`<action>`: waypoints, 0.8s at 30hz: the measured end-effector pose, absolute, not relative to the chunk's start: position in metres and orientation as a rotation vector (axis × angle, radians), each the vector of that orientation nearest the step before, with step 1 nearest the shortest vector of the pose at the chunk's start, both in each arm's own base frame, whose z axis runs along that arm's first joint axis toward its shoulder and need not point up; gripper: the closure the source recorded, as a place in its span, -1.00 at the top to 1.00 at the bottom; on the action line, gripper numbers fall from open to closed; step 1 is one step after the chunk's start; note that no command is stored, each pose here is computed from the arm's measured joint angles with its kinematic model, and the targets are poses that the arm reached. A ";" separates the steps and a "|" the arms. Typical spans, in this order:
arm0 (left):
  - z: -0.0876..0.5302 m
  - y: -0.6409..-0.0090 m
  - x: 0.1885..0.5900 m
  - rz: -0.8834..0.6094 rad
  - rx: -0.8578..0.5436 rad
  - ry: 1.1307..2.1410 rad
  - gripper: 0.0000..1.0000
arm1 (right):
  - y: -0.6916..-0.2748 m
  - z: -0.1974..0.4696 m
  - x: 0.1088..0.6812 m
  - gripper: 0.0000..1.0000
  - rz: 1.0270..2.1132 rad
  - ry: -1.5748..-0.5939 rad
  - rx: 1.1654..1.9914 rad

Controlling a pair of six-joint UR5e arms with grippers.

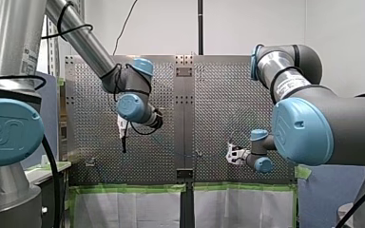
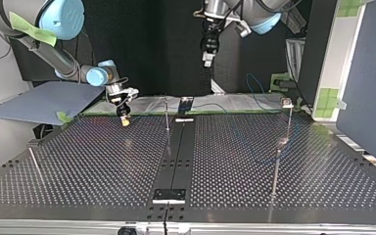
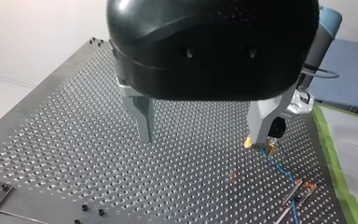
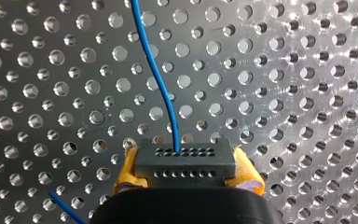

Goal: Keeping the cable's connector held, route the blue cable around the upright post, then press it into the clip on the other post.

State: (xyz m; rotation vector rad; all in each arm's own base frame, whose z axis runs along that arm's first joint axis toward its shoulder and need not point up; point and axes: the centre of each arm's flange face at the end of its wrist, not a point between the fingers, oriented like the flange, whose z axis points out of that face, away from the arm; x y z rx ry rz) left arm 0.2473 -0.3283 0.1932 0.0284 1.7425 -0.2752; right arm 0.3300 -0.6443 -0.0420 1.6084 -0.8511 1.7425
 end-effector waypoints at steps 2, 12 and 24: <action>0.193 -0.327 0.246 -0.275 0.029 1.743 1.00 | -0.644 -0.042 0.330 -1.00 1.742 -0.851 1.608; 0.194 -0.326 0.245 -0.275 0.029 1.743 1.00 | -0.645 -0.042 0.330 -1.00 1.742 -0.851 1.608; 0.194 -0.326 0.245 -0.275 0.029 1.743 1.00 | -0.645 -0.042 0.330 -1.00 1.742 -0.851 1.608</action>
